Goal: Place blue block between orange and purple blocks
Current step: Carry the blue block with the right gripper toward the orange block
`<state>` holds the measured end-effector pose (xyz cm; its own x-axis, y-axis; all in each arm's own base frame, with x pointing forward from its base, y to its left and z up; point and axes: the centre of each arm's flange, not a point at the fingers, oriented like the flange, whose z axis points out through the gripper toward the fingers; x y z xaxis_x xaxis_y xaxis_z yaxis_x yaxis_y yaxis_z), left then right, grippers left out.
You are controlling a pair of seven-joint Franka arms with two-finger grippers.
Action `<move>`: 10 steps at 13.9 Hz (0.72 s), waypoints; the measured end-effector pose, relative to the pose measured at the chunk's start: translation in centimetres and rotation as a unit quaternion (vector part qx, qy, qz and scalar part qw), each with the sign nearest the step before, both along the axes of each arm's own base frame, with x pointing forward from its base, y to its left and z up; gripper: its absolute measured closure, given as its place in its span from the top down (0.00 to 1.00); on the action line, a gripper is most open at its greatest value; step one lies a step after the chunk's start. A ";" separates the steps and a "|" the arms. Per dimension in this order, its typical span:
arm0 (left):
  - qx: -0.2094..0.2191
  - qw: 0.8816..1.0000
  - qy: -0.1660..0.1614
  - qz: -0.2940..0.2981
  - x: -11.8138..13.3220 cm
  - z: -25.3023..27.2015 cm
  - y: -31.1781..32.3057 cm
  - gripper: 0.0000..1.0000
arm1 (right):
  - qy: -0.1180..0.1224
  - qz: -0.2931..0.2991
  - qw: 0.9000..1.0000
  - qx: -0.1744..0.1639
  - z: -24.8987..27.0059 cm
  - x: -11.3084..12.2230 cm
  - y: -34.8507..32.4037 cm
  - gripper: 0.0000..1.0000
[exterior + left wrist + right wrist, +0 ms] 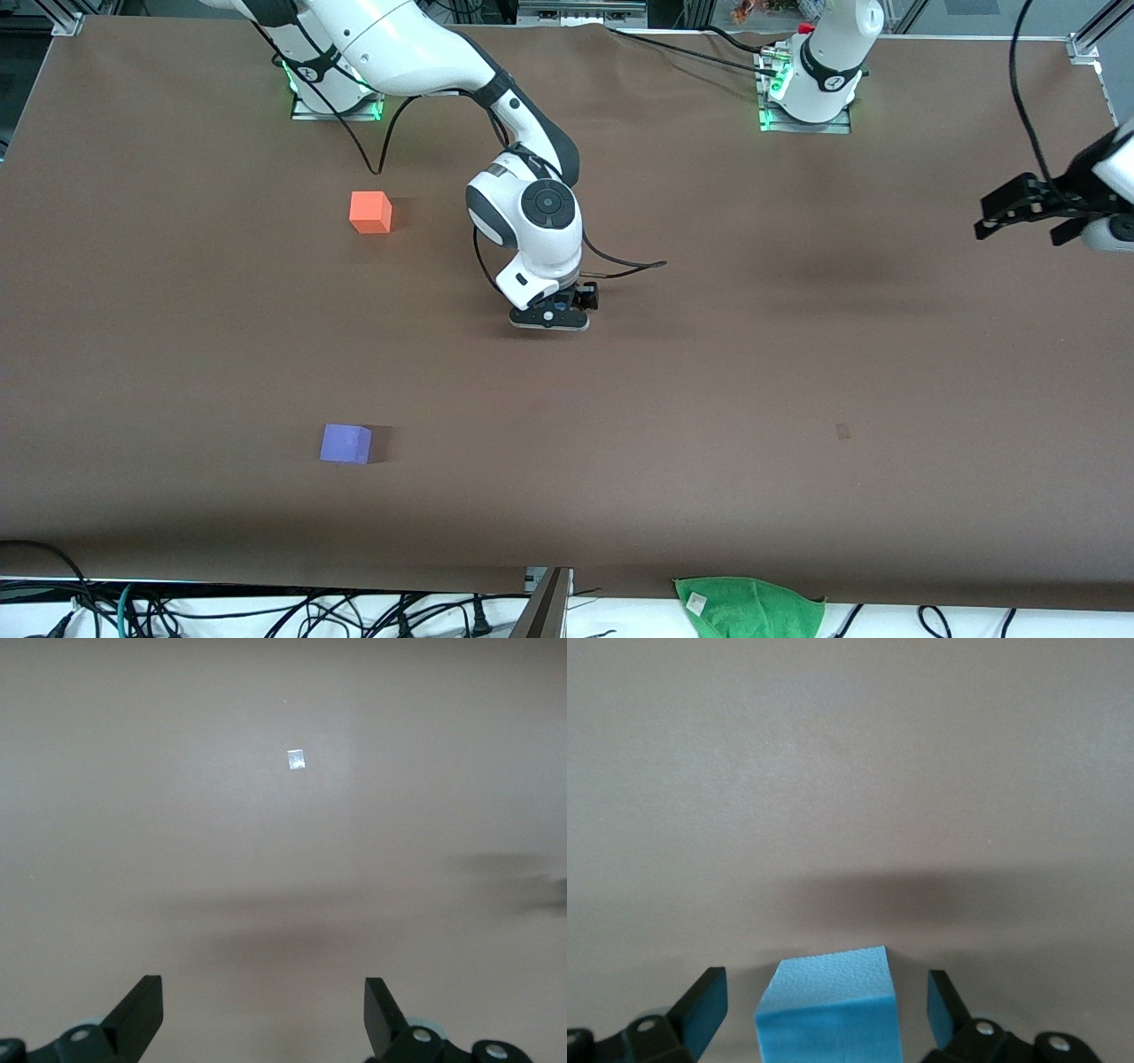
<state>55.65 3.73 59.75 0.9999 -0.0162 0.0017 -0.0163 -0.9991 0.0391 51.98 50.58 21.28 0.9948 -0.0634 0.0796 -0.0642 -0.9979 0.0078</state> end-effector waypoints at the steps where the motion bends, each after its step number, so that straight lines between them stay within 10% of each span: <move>1: 0.000 1.000 0.000 0.000 0.0 0.2 0.0 1.00 | 0.001 0.000 1.000 -0.001 -0.2 0.0 0.0 1.00; 6: -0.002 1.000 0.027 -0.013 -0.5 -0.2 -1.4 1.00 | 0.006 0.000 1.000 -0.005 -0.9 -0.2 -0.1 0.94; 10: -0.002 0.999 0.034 -0.019 -0.6 -0.4 -2.3 1.00 | 0.005 0.000 1.000 -0.005 -0.8 -0.1 -0.1 0.57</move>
<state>55.08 1.46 59.38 0.9964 -0.0540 -0.0652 -0.0511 -0.9977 0.0454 51.84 50.46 20.49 0.9956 -0.0626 0.0703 -0.0640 -0.9978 0.0181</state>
